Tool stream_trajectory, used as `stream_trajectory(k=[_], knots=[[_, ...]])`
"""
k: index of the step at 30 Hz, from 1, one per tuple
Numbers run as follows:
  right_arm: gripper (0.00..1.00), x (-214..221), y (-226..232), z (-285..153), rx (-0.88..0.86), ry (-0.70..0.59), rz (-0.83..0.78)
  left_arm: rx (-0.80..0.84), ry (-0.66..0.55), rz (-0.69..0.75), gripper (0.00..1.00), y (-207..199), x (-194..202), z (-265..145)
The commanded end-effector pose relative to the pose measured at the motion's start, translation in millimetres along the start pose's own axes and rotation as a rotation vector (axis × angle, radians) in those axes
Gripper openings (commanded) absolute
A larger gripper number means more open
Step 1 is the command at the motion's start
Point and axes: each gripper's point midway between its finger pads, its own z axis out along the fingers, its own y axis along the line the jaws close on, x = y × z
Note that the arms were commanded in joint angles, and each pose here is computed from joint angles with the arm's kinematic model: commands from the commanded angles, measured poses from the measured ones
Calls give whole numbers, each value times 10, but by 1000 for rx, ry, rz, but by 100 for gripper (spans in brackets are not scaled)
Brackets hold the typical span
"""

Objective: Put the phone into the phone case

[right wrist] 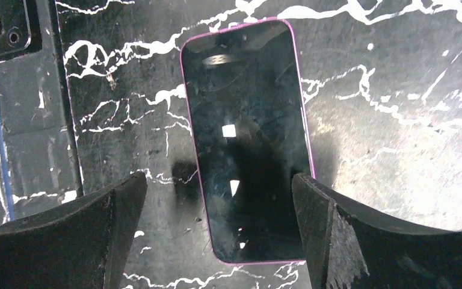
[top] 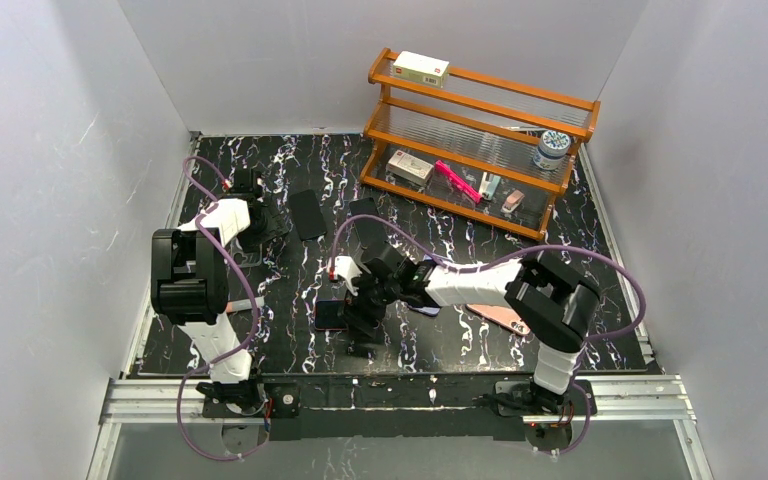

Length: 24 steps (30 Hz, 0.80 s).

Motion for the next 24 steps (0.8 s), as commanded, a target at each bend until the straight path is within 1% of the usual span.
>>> stream_trajectory(k=[1, 4, 9, 15, 20, 24], knots=[[99, -373, -9, 100, -18, -121, -179, 24, 45, -11, 65, -31, 122, -71], [99, -337, 3, 159, -23, -146, -227, 27, 45, -11, 66, -35, 122, -78], [99, -281, 5, 264, -36, -129, -259, 30, 43, -9, 66, -37, 118, -96], [99, -216, 117, 372, -61, -116, -305, 31, 41, -11, 69, -43, 106, -107], [99, -164, 139, 463, -24, -93, -347, 24, 37, -17, 70, -32, 102, -112], [99, -143, 40, 477, 32, -77, -351, 22, 37, -17, 70, -24, 110, -115]])
